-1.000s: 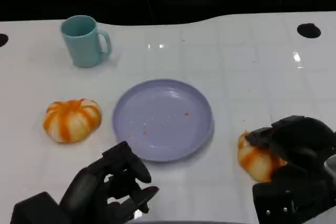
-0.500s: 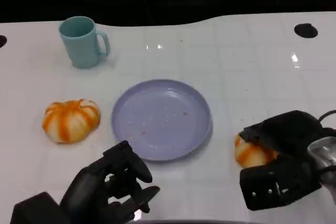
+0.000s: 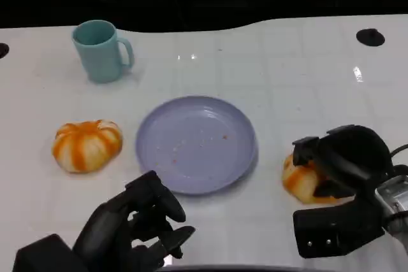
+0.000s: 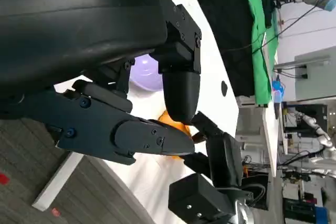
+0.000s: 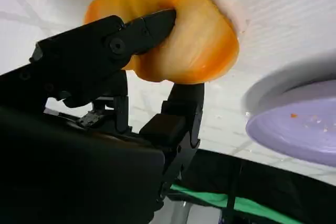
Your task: Grasp the bread from the table and place it into the plate.
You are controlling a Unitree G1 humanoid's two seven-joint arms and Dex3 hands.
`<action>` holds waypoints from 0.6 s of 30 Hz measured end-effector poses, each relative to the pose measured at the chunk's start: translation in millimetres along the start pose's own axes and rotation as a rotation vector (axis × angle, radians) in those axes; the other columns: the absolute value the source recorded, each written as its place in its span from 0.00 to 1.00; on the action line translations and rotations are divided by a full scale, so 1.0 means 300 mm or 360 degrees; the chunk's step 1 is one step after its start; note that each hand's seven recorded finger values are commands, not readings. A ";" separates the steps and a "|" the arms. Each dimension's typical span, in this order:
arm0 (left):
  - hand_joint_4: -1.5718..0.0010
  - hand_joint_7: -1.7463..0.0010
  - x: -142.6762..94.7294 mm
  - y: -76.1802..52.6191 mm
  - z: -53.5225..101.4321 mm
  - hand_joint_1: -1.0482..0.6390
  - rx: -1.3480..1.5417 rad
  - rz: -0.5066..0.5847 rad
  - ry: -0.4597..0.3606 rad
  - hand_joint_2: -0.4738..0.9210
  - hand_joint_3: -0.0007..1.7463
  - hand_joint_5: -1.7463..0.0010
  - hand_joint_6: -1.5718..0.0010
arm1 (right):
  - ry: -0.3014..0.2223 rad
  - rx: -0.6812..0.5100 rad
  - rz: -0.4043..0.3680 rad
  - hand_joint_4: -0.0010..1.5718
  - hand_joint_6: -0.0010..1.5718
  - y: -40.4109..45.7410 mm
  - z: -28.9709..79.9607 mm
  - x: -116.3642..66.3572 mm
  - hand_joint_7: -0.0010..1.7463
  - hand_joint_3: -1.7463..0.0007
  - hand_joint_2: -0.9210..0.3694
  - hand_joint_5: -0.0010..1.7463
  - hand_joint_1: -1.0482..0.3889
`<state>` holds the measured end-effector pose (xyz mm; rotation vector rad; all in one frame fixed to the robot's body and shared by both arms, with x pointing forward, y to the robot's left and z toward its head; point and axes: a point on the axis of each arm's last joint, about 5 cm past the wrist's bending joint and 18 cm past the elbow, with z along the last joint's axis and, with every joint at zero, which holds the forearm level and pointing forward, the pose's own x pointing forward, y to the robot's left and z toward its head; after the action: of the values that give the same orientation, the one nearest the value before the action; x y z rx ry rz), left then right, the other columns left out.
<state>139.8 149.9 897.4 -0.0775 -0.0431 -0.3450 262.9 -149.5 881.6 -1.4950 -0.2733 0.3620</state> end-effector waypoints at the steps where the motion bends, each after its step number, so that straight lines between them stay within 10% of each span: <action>1: 0.60 0.05 0.000 0.000 0.000 0.31 -0.0001 0.0000 0.0001 1.00 0.14 0.00 0.72 | -0.0001 0.0003 -0.0025 0.54 0.46 0.002 -0.003 0.002 0.85 0.87 0.00 1.00 0.57; 8: 0.60 0.04 0.000 -0.001 0.000 0.32 -0.0001 -0.0002 0.0002 1.00 0.14 0.00 0.73 | -0.0075 0.0071 -0.0213 0.56 0.54 0.020 -0.013 0.000 0.71 0.89 0.02 1.00 0.56; 14: 0.60 0.04 0.001 -0.004 0.007 0.33 0.0002 -0.0006 0.0001 1.00 0.14 0.00 0.73 | -0.0067 0.0155 -0.0319 0.56 0.45 0.015 -0.017 0.001 0.93 0.83 0.04 1.00 0.57; 18: 0.60 0.04 0.001 -0.004 0.006 0.34 0.0000 -0.0006 0.0002 1.00 0.14 0.00 0.73 | -0.0051 0.0246 -0.0385 0.57 0.45 0.003 -0.011 0.008 0.98 0.53 0.27 1.00 0.59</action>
<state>139.6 148.7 899.5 -0.0773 -0.0418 -0.3490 266.4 -151.5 880.4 -1.2886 -0.4375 0.2085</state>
